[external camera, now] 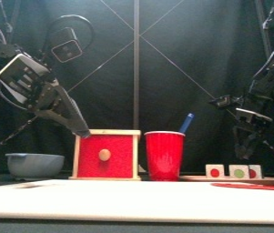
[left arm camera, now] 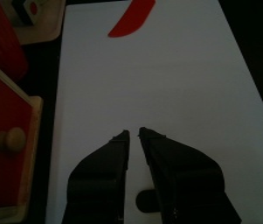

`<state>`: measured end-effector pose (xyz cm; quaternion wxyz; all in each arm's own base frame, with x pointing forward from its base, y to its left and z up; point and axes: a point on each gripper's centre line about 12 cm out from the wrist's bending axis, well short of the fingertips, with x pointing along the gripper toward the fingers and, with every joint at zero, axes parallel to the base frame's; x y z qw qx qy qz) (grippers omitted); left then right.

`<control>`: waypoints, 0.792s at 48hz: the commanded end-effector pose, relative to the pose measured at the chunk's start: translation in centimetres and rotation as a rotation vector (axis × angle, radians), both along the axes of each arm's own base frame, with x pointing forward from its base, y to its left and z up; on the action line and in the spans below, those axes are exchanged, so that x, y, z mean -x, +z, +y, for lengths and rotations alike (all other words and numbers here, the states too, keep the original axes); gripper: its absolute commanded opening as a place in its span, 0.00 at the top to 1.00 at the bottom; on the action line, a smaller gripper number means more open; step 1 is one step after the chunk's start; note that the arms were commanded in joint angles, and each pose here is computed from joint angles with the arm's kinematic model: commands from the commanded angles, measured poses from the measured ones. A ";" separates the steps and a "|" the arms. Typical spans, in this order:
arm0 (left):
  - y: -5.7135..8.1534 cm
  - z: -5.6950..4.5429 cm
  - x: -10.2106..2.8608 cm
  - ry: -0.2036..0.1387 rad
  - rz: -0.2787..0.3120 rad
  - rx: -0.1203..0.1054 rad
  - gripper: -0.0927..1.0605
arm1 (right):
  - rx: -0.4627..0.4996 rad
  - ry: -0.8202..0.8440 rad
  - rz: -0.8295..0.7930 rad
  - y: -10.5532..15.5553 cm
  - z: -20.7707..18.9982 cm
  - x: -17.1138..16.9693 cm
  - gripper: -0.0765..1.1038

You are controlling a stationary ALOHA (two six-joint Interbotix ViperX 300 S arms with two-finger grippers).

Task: Place sushi on board then cut the sushi with the knife then place the pieces on the plate
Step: Place the 4 sushi pieces on the plate

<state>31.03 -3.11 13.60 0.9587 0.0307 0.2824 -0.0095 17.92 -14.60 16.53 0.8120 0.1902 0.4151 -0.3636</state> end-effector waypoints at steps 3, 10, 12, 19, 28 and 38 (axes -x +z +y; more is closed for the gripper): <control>1.1 -0.1 -0.6 -0.002 -0.036 0.004 0.38 | 0.047 0.066 -0.087 2.5 1.0 -1.4 0.22; 1.6 -0.1 -0.5 -0.003 -0.052 0.007 0.38 | 0.070 0.134 -0.144 4.0 2.6 -2.1 0.22; 1.8 -0.1 -0.4 -0.003 -0.058 0.008 0.38 | 0.078 0.159 -0.162 4.4 3.1 -2.3 0.22; 2.3 -0.2 0.1 -0.006 -0.071 0.013 0.38 | 0.088 0.220 -0.206 5.0 4.6 -2.6 0.22; 2.6 -0.1 0.6 0.004 -0.073 0.030 0.38 | 0.101 0.265 -0.245 5.5 5.7 -2.4 0.22; 2.6 -0.1 0.7 0.023 -0.067 0.048 0.38 | 0.101 0.266 -0.247 5.2 5.8 -2.2 0.22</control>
